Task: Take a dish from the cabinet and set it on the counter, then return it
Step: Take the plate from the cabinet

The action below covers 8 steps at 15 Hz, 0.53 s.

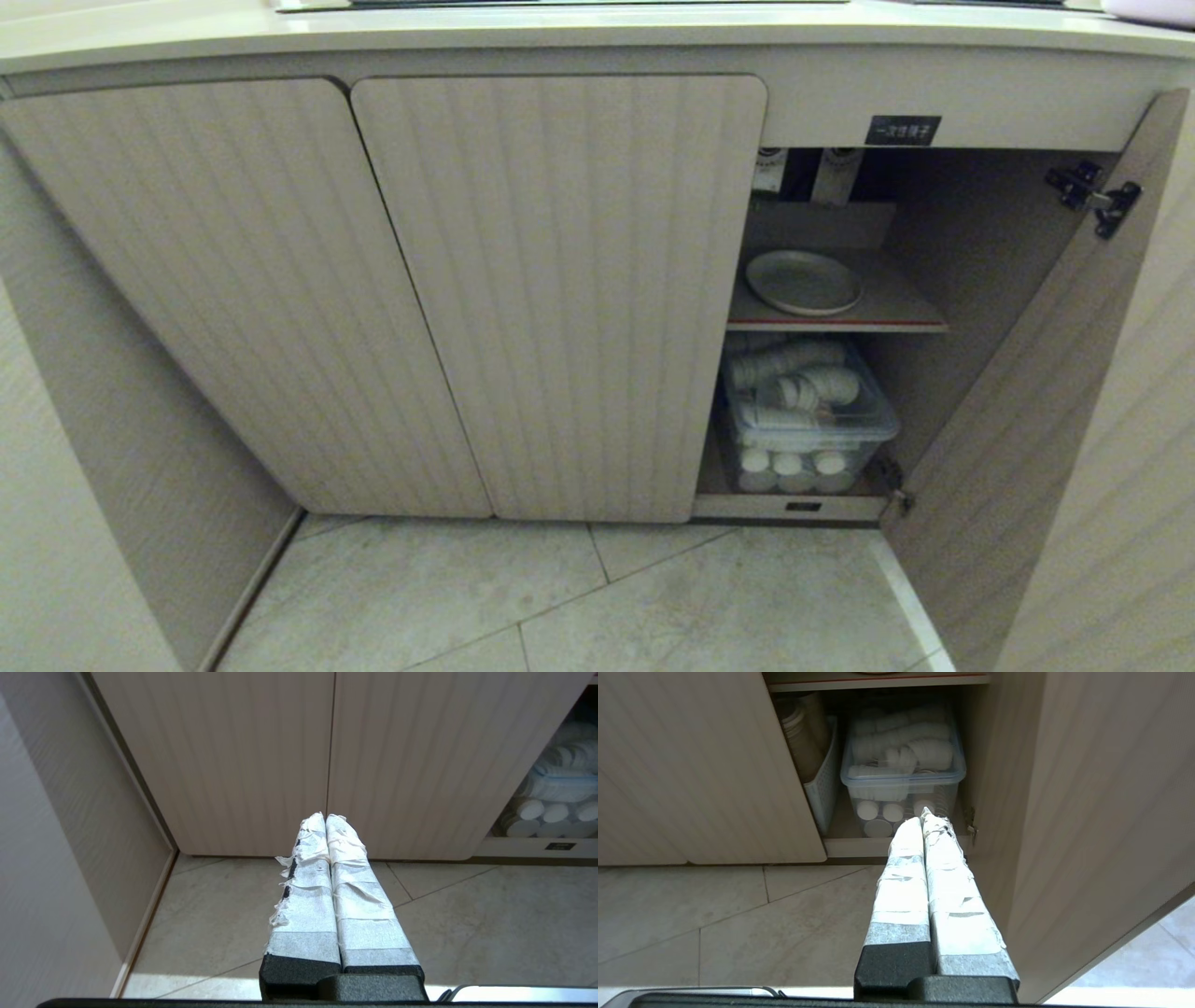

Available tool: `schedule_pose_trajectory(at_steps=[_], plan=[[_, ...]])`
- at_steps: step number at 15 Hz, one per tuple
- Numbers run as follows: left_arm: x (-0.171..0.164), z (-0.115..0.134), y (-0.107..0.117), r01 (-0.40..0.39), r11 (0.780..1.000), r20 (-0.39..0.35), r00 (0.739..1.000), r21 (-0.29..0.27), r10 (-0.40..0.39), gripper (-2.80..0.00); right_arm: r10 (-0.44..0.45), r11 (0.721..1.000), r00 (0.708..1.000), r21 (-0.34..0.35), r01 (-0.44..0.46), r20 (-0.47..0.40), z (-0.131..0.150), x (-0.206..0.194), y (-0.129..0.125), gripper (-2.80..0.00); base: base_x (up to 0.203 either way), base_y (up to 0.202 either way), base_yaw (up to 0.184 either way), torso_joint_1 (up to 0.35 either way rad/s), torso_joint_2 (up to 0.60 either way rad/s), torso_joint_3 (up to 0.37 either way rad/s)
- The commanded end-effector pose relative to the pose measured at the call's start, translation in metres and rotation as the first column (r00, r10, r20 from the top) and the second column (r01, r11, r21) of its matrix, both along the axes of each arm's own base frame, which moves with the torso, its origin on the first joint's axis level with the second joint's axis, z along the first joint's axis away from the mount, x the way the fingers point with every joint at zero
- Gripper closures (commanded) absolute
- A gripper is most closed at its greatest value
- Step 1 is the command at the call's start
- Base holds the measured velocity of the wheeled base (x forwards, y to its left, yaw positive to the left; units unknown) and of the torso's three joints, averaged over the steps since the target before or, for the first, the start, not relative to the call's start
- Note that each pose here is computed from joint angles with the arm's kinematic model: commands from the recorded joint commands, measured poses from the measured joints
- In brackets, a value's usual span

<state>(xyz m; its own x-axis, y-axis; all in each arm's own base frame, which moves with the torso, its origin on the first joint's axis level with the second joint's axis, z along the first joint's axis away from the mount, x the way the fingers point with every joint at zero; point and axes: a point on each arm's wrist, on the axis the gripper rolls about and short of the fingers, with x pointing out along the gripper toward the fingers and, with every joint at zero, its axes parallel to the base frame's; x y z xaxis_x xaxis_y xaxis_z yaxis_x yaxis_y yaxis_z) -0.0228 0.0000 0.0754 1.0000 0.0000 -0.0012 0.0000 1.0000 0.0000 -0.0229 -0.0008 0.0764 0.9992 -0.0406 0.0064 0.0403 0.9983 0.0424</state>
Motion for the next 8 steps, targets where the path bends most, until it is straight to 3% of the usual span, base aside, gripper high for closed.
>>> schedule_pose_trajectory(at_steps=[1,8], plan=[[0.0000,0.0001,0.0000,0.000,1.000,0.001,1.000,0.000,0.000,0.00,-0.001,1.000,1.000,0.001,0.001,-0.002,-0.0001,0.0001,0.0000,0.00,0.000,0.000,0.000,0.000,0.00,0.000],[0.0000,0.0001,0.0000,0.000,1.000,0.001,1.000,0.000,0.000,0.00,-0.001,1.000,1.000,0.001,0.001,-0.002,-0.0001,0.0001,0.0000,0.00,0.000,0.000,0.000,0.000,0.00,0.000]])
